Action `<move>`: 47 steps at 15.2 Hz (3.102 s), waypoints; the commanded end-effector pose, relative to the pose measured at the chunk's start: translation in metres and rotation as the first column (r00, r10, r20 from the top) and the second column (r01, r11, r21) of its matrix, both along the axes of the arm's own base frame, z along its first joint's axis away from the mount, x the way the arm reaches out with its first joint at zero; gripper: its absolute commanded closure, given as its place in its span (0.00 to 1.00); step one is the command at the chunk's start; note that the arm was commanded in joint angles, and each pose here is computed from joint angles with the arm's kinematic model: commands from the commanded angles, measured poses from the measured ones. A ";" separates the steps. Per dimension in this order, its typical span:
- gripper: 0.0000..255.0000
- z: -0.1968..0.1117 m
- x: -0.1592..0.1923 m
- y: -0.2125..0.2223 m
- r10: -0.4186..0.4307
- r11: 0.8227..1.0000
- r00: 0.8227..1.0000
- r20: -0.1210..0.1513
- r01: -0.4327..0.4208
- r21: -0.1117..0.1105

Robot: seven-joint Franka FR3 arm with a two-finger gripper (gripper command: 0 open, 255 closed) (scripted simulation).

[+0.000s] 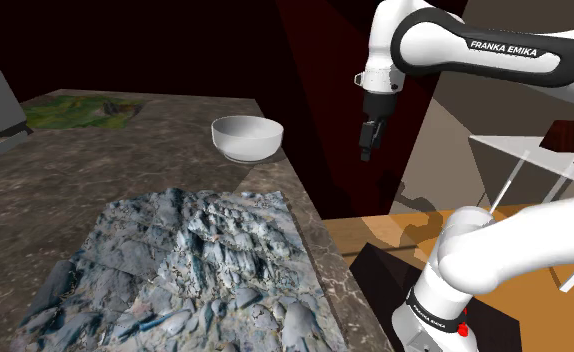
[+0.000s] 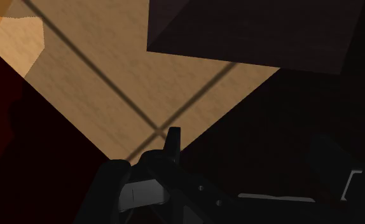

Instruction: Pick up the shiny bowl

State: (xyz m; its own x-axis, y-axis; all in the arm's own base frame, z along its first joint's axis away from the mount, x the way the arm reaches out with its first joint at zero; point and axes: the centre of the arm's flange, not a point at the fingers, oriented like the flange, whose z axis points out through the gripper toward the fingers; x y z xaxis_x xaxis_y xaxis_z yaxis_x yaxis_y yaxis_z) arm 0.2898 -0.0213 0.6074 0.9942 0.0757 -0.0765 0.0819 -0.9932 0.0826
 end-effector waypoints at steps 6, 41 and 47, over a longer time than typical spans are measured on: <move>0.00 0.011 0.064 0.012 -0.007 1.000 1.000 -0.003 0.007 0.027; 1.00 0.010 0.296 0.048 -0.032 0.992 0.999 -0.015 0.034 0.125; 1.00 0.027 0.297 0.047 -0.032 0.992 0.999 -0.015 0.034 0.125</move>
State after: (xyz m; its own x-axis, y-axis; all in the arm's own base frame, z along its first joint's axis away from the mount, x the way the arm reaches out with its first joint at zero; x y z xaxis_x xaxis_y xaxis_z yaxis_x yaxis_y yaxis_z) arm 0.5857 0.0257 0.6289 0.9953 0.0526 -0.0816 0.0491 -0.9979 -0.0433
